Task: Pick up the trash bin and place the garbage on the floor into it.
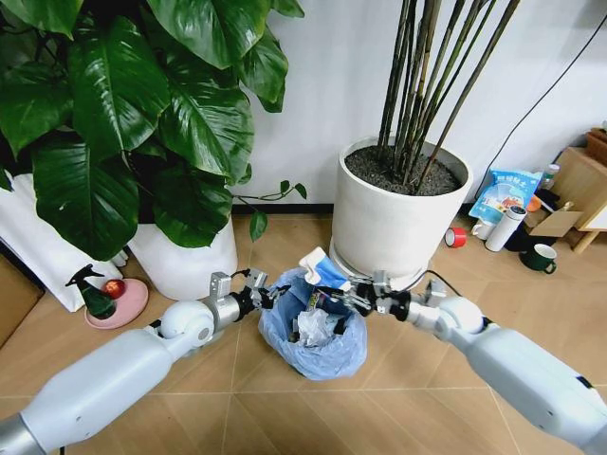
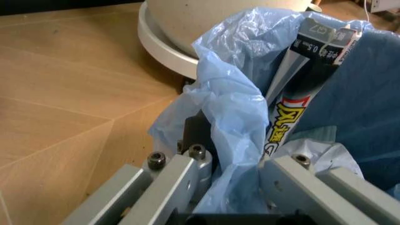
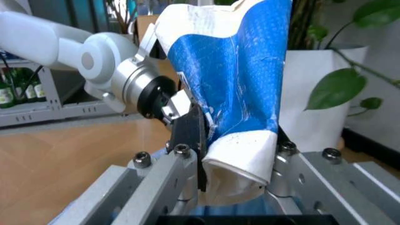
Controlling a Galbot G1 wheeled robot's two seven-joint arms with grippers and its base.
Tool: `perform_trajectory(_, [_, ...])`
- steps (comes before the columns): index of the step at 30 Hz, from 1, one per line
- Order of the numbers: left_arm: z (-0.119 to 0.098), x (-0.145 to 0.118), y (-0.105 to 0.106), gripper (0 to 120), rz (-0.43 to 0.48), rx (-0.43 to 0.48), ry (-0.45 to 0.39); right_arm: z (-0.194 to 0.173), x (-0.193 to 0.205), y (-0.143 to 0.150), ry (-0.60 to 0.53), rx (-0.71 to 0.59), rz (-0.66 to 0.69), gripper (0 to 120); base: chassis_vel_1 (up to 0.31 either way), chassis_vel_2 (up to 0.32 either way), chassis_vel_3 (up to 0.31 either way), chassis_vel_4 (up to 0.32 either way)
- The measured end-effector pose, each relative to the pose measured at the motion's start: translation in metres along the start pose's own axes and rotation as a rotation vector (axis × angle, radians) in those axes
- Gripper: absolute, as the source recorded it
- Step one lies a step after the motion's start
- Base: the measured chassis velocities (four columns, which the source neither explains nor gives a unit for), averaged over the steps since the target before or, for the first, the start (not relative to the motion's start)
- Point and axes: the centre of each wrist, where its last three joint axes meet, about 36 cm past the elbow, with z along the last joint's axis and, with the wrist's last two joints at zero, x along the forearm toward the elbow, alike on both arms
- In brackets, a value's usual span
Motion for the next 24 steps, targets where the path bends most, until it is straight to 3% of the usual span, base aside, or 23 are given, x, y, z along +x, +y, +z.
perform_trajectory(7, [-0.003, 0.001, -0.001, 0, 0.001, 0.004, -0.009, 0.011, -0.010, -0.006, 0.038, -0.017, -0.037, 16, 0.000, 0.000, 0.000, 0.000])
perform_trajectory(10, [-0.004, 0.002, -0.001, 0, 0.001, 0.004, -0.013, 0.011, -0.009, -0.007, 0.057, -0.021, -0.049, 21, 0.000, 0.000, 0.000, 0.000])
perform_trajectory(24, [-0.004, 0.005, 0.000, 0, -0.005, 0.008, -0.013, 0.001, 0.006, -0.011, 0.093, -0.009, -0.059, 76, 0.000, 0.000, 0.000, 0.000])
